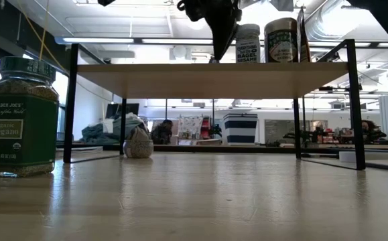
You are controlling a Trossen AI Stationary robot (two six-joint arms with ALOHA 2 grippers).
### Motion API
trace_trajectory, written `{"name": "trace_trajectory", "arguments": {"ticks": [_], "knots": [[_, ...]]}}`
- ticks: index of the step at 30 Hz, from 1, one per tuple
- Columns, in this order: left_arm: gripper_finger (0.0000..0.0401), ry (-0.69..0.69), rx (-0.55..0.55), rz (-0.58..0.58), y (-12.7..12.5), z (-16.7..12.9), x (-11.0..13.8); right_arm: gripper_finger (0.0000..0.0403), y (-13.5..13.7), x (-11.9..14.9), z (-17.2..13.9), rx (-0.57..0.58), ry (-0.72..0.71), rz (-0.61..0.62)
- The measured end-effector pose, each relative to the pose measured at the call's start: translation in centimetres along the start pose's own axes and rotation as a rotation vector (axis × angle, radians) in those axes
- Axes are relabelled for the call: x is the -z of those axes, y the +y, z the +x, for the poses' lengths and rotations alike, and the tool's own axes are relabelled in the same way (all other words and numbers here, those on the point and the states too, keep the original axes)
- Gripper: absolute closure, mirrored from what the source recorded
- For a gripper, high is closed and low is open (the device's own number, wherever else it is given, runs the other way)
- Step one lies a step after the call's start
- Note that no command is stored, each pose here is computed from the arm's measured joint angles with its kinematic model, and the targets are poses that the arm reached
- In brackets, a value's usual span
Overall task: Shelf spices
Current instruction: Put the white seasoning bottle on the shelf
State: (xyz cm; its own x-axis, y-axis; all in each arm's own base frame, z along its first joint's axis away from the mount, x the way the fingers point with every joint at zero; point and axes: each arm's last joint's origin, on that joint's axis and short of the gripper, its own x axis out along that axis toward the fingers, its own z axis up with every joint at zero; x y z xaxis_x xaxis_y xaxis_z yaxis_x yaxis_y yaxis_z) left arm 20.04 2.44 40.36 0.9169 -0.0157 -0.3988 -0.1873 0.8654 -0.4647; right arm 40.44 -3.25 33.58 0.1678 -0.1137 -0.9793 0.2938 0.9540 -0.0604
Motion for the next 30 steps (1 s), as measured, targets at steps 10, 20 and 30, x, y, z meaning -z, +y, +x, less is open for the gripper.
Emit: {"name": "trace_trajectory", "arguments": {"ticks": [10,20,30], "knots": [[0.0025,0.001,0.000,-0.019,0.0,0.0,0.0,0.0403,0.3,0.1,0.0,0.017,-0.004,0.018],[0.0025,0.010,0.014,-0.011,-0.3,0.1,0.2,0.0403,-0.6,1.6,-3.8,-0.017,-0.089,0.029],[0.0025,0.007,0.009,0.006,-0.3,0.1,0.2,0.0403,-1.2,1.9,-4.5,-0.046,-0.099,0.033]]}}
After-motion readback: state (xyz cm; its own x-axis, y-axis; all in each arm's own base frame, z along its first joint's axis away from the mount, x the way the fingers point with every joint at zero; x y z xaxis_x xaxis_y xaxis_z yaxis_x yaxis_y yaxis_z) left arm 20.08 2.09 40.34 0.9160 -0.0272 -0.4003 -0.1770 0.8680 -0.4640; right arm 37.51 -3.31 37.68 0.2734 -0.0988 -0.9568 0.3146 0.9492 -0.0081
